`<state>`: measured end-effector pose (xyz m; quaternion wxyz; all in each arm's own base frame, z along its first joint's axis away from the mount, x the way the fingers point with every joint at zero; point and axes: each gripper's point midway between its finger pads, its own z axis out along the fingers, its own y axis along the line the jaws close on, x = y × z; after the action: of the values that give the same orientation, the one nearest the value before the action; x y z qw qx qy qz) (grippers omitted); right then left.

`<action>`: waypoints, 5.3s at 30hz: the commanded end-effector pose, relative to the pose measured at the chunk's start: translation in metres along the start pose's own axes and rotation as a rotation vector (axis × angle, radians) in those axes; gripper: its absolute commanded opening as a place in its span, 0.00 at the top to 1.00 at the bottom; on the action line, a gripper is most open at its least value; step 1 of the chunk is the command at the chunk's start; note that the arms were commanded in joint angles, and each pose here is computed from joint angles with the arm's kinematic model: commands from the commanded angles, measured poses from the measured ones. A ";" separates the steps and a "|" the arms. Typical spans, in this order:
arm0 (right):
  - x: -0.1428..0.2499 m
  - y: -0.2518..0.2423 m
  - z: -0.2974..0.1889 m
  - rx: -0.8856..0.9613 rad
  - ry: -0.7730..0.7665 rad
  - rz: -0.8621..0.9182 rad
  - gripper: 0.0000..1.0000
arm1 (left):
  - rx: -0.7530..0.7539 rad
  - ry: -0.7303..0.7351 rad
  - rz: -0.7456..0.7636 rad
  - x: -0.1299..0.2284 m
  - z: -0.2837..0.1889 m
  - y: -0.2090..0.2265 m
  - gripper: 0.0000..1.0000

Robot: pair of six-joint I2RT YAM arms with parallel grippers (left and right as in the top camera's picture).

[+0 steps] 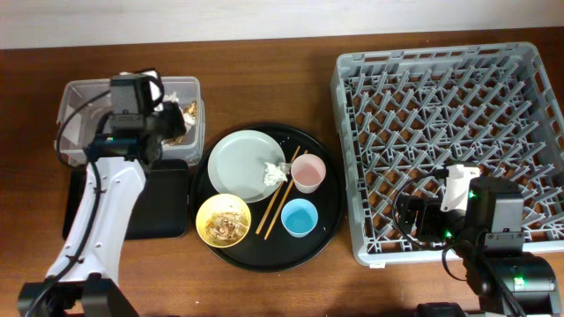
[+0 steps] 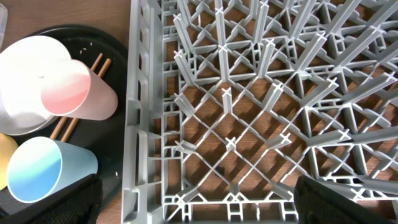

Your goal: Sort waste into correct bins and load items into the dishwasher rack

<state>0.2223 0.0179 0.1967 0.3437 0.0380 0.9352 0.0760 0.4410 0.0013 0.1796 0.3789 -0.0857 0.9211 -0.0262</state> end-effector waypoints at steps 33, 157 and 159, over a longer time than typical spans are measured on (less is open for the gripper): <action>-0.005 0.002 -0.005 -0.002 -0.015 0.005 0.01 | 0.268 0.292 0.231 0.105 0.027 -0.136 1.00; -0.002 0.002 -0.005 -0.001 0.001 0.007 0.01 | 1.172 0.137 -0.773 0.066 -0.070 0.055 1.00; -0.002 0.002 -0.005 -0.001 0.001 0.007 0.01 | 1.172 0.139 -0.775 0.066 -0.071 0.055 1.00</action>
<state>0.2186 0.0180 0.1941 0.3337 0.0435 0.9385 0.0775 0.3350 0.0407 0.1669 0.2461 -0.2071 0.6913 -0.6470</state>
